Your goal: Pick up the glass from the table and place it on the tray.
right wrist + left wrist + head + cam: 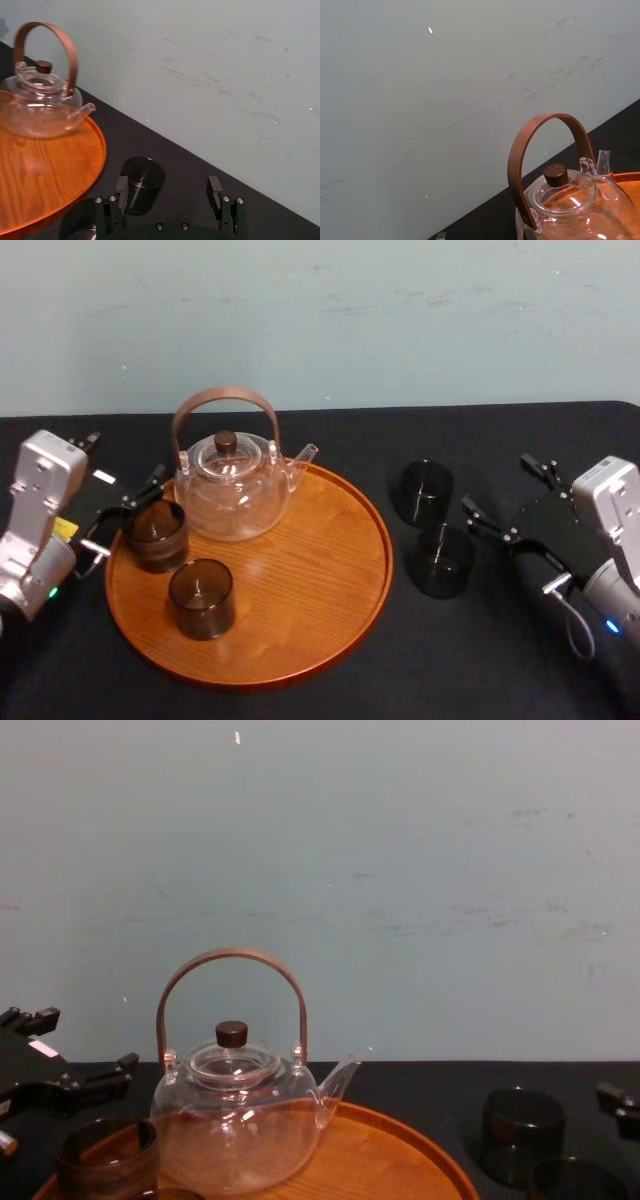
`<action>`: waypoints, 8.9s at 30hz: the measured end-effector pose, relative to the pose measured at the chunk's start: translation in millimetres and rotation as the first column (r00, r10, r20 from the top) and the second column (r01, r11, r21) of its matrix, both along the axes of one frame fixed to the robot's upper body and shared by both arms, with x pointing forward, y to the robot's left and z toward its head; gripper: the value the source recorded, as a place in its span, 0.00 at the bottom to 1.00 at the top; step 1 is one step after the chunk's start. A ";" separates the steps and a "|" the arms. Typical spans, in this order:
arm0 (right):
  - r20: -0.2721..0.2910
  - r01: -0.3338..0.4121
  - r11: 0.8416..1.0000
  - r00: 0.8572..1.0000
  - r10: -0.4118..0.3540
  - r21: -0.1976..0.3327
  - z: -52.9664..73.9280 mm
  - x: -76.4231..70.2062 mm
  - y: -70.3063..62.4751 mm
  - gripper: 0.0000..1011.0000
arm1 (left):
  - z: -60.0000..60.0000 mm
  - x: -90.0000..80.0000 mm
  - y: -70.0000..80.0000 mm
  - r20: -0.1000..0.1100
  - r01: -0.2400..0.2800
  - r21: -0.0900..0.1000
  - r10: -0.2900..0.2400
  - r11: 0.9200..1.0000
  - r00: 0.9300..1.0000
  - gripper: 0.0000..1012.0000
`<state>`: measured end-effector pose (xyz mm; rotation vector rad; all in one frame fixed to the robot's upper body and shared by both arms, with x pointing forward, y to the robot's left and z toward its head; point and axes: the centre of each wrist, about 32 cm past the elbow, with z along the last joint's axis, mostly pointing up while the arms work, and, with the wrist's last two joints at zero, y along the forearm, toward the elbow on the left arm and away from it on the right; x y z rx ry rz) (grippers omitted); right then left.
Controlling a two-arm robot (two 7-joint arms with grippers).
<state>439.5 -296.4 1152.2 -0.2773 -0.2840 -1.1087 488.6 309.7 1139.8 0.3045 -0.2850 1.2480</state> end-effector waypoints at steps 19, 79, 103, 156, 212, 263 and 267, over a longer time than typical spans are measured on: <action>-0.036 -0.092 0.996 0.995 0.092 0.013 -7.3 -13.5 11.9 0.99 | 0.0 0.0 0.0 0.000 0.000 0.000 0.000 1.000 1.000 0.99; -0.216 -0.098 0.983 0.968 0.130 0.152 -52.1 -20.7 3.0 0.99 | 0.0 0.0 0.0 0.000 0.000 0.000 0.000 1.000 1.000 0.99; -0.257 -0.092 0.980 0.957 0.136 0.176 -60.9 3.3 1.5 0.99 | 0.0 0.0 0.0 0.000 0.000 0.000 0.000 1.000 1.000 0.99; -0.262 -0.111 0.976 0.952 0.159 0.189 -69.4 28.7 7.9 0.90 | 0.0 0.0 0.0 0.000 0.000 0.000 0.000 1.000 1.000 0.99; -0.211 -0.433 0.872 0.853 0.478 0.228 -55.4 35.7 107.7 0.90 | 0.0 0.0 0.0 0.000 0.000 0.000 0.000 1.000 1.000 0.99; -0.247 -0.458 0.870 0.835 0.491 0.182 -66.7 41.4 126.6 0.99 | 0.0 0.0 0.0 0.000 0.000 0.000 0.000 1.000 1.000 0.99; -0.247 -0.458 0.870 0.835 0.492 0.183 -66.6 41.4 126.5 0.99 | 0.0 0.0 0.0 0.000 0.000 0.000 0.000 1.000 1.000 0.99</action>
